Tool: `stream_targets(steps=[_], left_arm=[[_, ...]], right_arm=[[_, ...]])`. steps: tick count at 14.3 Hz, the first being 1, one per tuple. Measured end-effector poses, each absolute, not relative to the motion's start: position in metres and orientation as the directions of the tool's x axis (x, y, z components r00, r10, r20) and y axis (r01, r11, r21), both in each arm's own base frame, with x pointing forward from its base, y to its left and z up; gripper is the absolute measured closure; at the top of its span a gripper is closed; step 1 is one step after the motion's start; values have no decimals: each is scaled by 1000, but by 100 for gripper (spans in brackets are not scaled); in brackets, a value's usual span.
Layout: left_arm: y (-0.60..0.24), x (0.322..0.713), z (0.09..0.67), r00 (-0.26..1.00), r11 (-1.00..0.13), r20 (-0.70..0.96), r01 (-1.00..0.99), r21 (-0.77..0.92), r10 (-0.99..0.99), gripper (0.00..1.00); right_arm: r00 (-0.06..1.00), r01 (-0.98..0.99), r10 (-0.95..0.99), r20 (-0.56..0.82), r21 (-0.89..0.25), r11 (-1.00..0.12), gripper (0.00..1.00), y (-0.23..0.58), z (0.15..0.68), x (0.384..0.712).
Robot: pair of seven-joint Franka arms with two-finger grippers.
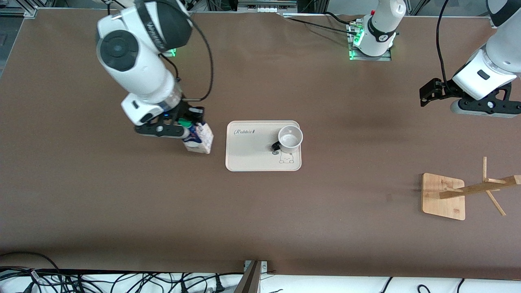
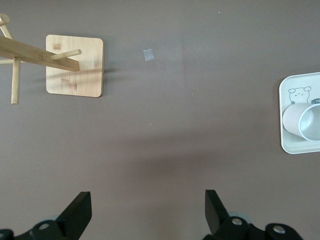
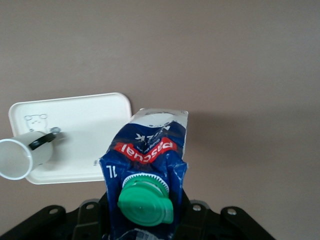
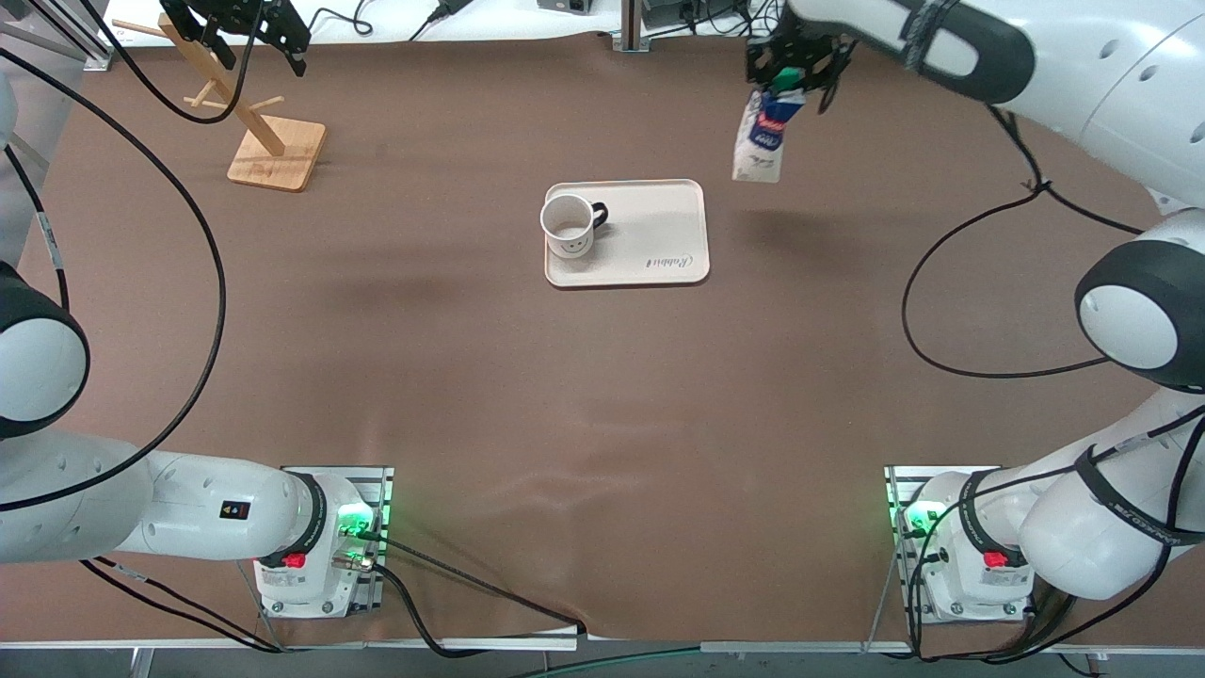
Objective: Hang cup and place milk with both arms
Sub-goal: 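Lift the milk carton off the tray with the right gripper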
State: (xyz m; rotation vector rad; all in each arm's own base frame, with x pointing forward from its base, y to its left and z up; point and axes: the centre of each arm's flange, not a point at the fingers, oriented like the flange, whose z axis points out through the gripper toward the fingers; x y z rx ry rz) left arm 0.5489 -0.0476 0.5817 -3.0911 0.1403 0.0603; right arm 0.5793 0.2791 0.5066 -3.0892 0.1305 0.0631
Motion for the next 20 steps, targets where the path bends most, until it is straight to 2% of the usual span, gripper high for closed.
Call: stream_targets(steps=[3, 9, 13, 16, 20], left_arm=[[-48, 549, 582, 995, -995, -41, -92, -45, -90, 0], [-48, 549, 582, 995, -995, -40, -92, -45, -90, 0], [-48, 549, 582, 995, -995, -41, -92, -45, -90, 0], [-48, 548, 581, 995, -995, -49, -92, -45, -89, 0], [-48, 548, 581, 995, -995, -51, -92, -45, -89, 0]], right_arm=[[998, -45, -43, -39, -36, -998, 54, 228, 521, 592], [993, 67, 67, -97, -7, -998, 54, 155, 515, 603], [983, 104, 103, -153, -5, -995, 54, 73, 513, 608], [980, 63, 63, -188, -8, -998, 54, 32, 499, 608], [975, 53, 49, -215, 14, -998, 54, 30, 458, 614]])
